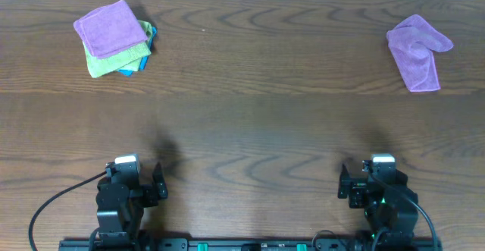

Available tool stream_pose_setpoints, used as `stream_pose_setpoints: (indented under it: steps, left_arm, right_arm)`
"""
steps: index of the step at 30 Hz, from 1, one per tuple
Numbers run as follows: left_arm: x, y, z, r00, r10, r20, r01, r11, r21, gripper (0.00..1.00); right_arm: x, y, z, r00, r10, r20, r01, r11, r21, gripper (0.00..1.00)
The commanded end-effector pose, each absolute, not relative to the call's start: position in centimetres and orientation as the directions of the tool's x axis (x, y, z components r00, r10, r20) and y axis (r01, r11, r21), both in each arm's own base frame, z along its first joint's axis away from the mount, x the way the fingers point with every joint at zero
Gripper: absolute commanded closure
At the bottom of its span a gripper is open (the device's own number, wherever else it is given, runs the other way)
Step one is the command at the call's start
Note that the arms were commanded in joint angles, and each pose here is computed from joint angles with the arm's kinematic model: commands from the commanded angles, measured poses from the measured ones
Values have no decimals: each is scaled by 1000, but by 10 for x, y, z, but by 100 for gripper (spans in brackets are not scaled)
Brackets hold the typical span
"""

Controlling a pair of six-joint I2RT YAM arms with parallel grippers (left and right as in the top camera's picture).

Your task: Fold the cloth

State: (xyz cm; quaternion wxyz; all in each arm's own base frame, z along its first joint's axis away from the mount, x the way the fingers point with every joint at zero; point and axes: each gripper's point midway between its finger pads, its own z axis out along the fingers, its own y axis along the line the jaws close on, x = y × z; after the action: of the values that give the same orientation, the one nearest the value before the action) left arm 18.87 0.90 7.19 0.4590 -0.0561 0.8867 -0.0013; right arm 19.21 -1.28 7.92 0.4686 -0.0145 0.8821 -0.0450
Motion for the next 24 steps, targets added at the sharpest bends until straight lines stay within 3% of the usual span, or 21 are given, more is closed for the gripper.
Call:
stream_pose_setpoints:
  steps: [1, 16, 24]
  left_arm:
    - [186, 11, 66, -587, -92, -804, -106, 994, -37, 5]
    - [186, 11, 66, -587, -92, -804, -106, 994, -37, 5]
    - [186, 11, 66, -587, -92, -804, -106, 994, -37, 5]
  right_arm:
    - [192, -15, 76, -563, -72, -823, 24, 994, -103, 1]
    - [193, -16, 79, -553, -61, -831, 32, 995, -95, 1]
    - [197, -22, 122, -553, 56, -831, 120, 993, -12, 1]
